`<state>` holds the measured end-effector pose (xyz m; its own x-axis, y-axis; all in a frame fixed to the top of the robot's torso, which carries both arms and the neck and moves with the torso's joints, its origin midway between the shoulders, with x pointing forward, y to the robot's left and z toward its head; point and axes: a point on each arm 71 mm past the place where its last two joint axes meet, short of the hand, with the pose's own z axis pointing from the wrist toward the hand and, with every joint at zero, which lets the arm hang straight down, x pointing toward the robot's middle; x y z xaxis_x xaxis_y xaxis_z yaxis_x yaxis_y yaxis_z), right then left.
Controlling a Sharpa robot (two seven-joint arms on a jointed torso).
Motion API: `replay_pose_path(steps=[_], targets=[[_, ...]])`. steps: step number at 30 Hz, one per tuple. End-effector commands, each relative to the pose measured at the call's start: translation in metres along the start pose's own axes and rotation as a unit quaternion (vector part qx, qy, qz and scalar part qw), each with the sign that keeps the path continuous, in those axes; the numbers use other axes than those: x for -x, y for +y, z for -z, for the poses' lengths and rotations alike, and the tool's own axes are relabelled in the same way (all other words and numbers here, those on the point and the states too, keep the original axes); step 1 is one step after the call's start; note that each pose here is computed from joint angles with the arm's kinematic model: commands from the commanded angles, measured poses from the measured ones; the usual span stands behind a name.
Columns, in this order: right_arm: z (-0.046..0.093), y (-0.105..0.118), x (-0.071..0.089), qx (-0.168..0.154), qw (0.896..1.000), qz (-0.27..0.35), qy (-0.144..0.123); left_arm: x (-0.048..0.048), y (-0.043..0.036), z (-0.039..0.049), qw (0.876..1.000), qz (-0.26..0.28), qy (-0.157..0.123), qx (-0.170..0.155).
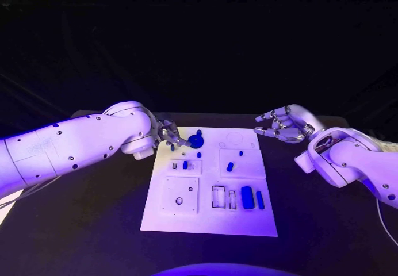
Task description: Assemble the parts on the task board
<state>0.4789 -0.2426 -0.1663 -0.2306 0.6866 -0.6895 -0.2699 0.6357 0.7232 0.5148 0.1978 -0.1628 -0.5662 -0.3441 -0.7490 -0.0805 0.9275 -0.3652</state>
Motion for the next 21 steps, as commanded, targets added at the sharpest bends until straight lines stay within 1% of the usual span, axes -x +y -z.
replay_pose_path(steps=[1, 2, 3, 5, 6, 9, 12, 17, 21], targets=[[0.000, 0.000, -0.001, 0.003, 1.000, -0.001, 0.004, 0.0082, -0.0034, -0.0045, 0.998, -0.026, 0.051, -0.024], [0.000, 0.000, -0.001, 0.003, 1.000, -0.001, 0.004, 0.0112, -0.0030, -0.0057, 0.998, -0.031, 0.050, -0.023], [-0.001, 0.000, -0.001, 0.003, 1.000, -0.001, 0.004, 0.0177, -0.0018, -0.0092, 0.998, -0.040, 0.050, -0.018], [-0.001, 0.000, -0.002, 0.003, 1.000, -0.001, 0.004, 0.0223, -0.0005, -0.0125, 0.998, -0.045, 0.051, -0.012], [-0.001, 0.000, -0.002, 0.003, 1.000, -0.001, 0.004, 0.0262, 0.0010, -0.0159, 0.997, -0.049, 0.053, -0.006], [-0.001, -0.001, -0.002, 0.003, 1.000, -0.001, 0.004, 0.0332, 0.0050, -0.0236, 0.997, -0.057, 0.053, 0.009], [-0.001, -0.001, -0.002, 0.002, 1.000, -0.001, 0.004, 0.0400, 0.0104, -0.0324, 0.996, -0.066, 0.046, 0.031], [-0.001, -0.001, -0.002, 0.002, 1.000, -0.001, 0.004, 0.0469, 0.0178, -0.0436, 0.994, -0.079, 0.033, 0.063], [-0.002, 0.000, -0.003, 0.003, 1.000, -0.001, 0.005, 0.0470, 0.0203, -0.0480, 0.993, -0.087, 0.036, 0.077]])
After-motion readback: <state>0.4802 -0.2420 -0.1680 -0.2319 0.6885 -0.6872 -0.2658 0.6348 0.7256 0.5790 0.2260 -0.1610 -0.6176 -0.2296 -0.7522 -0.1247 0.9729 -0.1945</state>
